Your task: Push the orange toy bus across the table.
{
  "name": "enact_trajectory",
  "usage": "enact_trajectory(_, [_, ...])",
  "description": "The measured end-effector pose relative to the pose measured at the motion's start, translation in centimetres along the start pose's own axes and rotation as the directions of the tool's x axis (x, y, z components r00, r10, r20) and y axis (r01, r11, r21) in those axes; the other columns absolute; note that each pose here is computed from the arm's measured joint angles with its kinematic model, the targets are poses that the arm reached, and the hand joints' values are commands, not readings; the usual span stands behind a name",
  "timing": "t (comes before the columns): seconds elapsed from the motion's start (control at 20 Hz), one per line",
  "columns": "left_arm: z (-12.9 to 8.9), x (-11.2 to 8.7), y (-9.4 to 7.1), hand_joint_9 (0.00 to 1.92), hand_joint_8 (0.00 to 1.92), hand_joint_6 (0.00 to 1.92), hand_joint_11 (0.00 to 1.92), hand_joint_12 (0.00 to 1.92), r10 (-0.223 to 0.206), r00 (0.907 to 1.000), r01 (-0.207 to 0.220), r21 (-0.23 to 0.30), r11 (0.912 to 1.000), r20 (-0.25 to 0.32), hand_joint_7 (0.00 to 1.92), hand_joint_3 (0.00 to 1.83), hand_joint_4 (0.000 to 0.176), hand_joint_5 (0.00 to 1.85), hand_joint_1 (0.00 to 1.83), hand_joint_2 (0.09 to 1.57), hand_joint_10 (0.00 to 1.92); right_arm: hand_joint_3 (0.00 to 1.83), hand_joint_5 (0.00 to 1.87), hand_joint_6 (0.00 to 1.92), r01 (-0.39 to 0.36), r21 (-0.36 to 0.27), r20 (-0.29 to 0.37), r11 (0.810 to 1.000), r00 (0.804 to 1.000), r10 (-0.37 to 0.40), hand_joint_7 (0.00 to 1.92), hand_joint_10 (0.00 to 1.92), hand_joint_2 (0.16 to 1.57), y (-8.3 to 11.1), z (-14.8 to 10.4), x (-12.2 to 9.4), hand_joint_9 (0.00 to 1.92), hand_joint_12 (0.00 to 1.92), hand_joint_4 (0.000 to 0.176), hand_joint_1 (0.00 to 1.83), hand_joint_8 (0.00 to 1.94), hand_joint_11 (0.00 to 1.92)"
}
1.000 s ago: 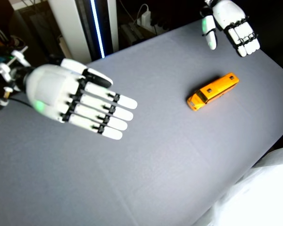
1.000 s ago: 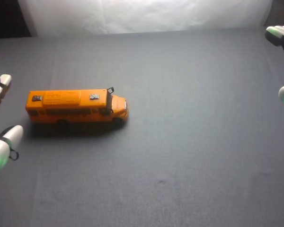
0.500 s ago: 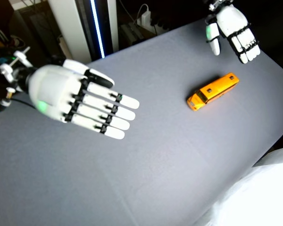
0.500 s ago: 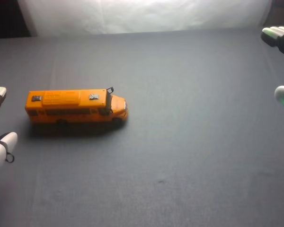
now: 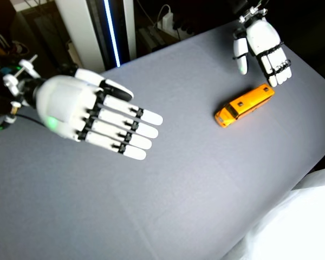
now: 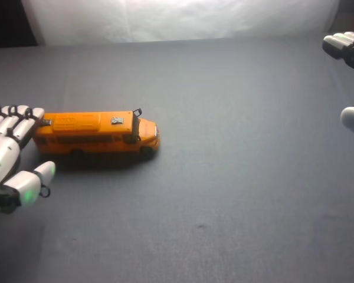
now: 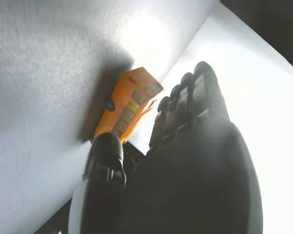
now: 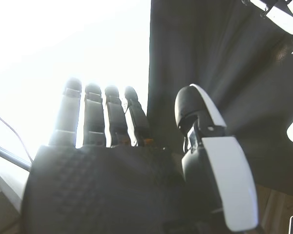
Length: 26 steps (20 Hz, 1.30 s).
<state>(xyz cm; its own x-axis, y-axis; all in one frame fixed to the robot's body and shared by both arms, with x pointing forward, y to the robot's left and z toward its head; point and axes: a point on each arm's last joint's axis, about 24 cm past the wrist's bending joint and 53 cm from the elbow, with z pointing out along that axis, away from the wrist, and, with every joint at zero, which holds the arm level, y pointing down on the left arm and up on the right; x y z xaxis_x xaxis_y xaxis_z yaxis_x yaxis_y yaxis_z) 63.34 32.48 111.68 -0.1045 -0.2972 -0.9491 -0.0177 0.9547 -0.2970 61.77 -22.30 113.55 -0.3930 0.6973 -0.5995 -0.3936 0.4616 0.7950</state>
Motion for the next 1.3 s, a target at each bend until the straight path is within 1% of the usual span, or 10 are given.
enact_trajectory(0.15, [0.1, 0.2, -0.5, 0.0, 0.0, 0.0, 0.01, 0.0, 0.013, 0.9999, -0.013, 0.011, 0.9999, -0.005, 0.0, 0.0, 0.0, 0.0, 0.0, 1.51, 0.0, 0.0, 0.06, 0.0, 0.0, 0.0, -0.001, 1.0, 1.0, 0.0, 0.03, 0.0, 1.43, 0.0, 0.0, 0.0, 0.0, 0.0, 0.0, 0.35, 0.0, 0.0])
enact_trajectory(0.35, [-0.4, 0.0, -1.3, 0.0, 0.0, 0.0, 0.0, 0.0, -0.002, 0.9999, 0.002, 0.022, 0.9998, 0.013, 0.0, 0.0, 0.0, 0.0, 0.0, 1.51, 0.0, 0.0, 0.05, 0.0, 0.001, 0.006, -0.005, 1.0, 1.0, -0.001, 0.02, 0.0, 1.44, -0.2, -0.1, 0.1, 0.0, 0.0, 0.0, 0.35, 0.0, 0.0])
enact_trajectory(0.45, [-0.6, -0.7, -1.6, 0.0, 0.0, 0.0, 0.0, 0.0, 0.003, 0.9994, -0.004, 0.033, 0.9995, 0.033, 0.0, 0.0, 0.0, 0.0, 0.0, 1.51, 0.0, 0.0, 0.05, 0.0, 0.002, 0.004, -0.007, 1.0, 1.0, -0.002, 0.01, 0.0, 1.44, -0.1, -0.1, 0.2, 0.0, 0.0, 0.0, 0.32, 0.0, 0.0])
enact_trajectory(0.5, [-0.7, -1.3, -1.7, 0.0, 0.0, 0.0, 0.0, 0.0, 0.005, 0.9985, -0.007, 0.036, 0.9993, 0.055, 0.0, 0.0, 0.0, 0.0, 0.0, 1.5, 0.0, 0.0, 0.05, 0.0, 0.001, 0.006, -0.005, 1.0, 1.0, -0.001, 0.01, 0.0, 1.45, -0.2, -0.1, 0.1, 0.0, 0.0, 0.0, 0.35, 0.0, 0.0])
enact_trajectory(0.6, [-0.8, -2.6, -1.4, 0.0, 0.0, 0.0, 0.0, 0.0, 0.005, 0.9955, -0.008, 0.027, 0.9996, 0.095, 0.0, 0.0, 0.0, 0.0, 0.0, 1.5, 0.0, 0.0, 0.05, 0.0, 0.001, 0.006, -0.004, 1.0, 1.0, -0.001, 0.01, 0.0, 1.46, -0.2, -0.1, 0.1, 0.0, 0.0, 0.0, 0.33, 0.0, 0.0])
enact_trajectory(0.85, [-1.0, -4.2, 0.0, 0.0, 0.0, 0.0, 0.01, 0.01, 0.006, 0.9895, -0.003, -0.018, 0.9998, 0.144, 0.0, 0.0, 0.0, 0.0, 0.0, 1.48, 0.0, 0.0, 0.06, 0.0, 0.002, 0.007, -0.006, 1.0, 1.0, -0.002, 0.01, 0.0, 1.45, -0.2, -0.2, 0.1, 0.0, 0.0, 0.0, 0.35, 0.0, 0.0])
enact_trajectory(0.95, [-1.0, -3.8, 0.6, 0.0, 0.0, 0.0, 0.06, 0.03, 0.007, 0.992, -0.002, -0.041, 0.9992, 0.126, 0.0, 0.0, 0.0, 0.01, 0.0, 1.47, 0.0, 0.0, 0.05, 0.0, 0.002, 0.009, -0.007, 1.0, 1.0, -0.002, 0.01, 0.0, 1.45, -0.3, -0.2, 0.2, 0.0, 0.0, 0.0, 0.34, 0.0, 0.0])
enact_trajectory(1.1, [-0.8, -2.7, 1.8, 0.0, 0.0, 0.0, 0.08, 0.04, 0.068, 0.9941, -0.06, -0.092, 0.994, 0.084, 0.0, 0.0, 0.0, 0.0, 0.0, 1.5, 0.0, 0.0, 0.06, 0.0, 0.002, 0.008, -0.007, 1.0, 1.0, -0.002, 0.02, 0.0, 1.45, -0.2, -0.2, 0.2, 0.0, 0.0, 0.0, 0.34, 0.0, 0.0])
enact_trajectory(1.25, [-0.6, -1.6, 2.4, 0.0, 0.0, 0.0, 0.05, 0.02, 0.067, 0.9964, -0.061, -0.112, 0.9918, 0.052, 0.0, 0.02, 0.0, 0.01, 0.0, 1.55, 0.0, 0.0, 0.05, 0.0, 0.001, 0.009, -0.007, 1.0, 1.0, -0.001, 0.02, 0.0, 1.45, -0.3, -0.2, 0.2, 0.0, 0.0, 0.0, 0.35, 0.0, 0.0])
enact_trajectory(1.3, [-0.5, -1.2, 2.6, 0.0, 0.0, 0.0, 0.05, 0.02, 0.068, 0.9969, -0.063, -0.118, 0.9911, 0.039, 0.0, 0.01, 0.0, 0.0, 0.0, 1.53, 0.0, 0.0, 0.06, 0.0, 0.002, 0.008, -0.009, 1.0, 1.0, -0.002, 0.03, 0.0, 1.44, -0.3, -0.2, 0.2, 0.0, 0.0, 0.0, 0.38, 0.0, 0.0])
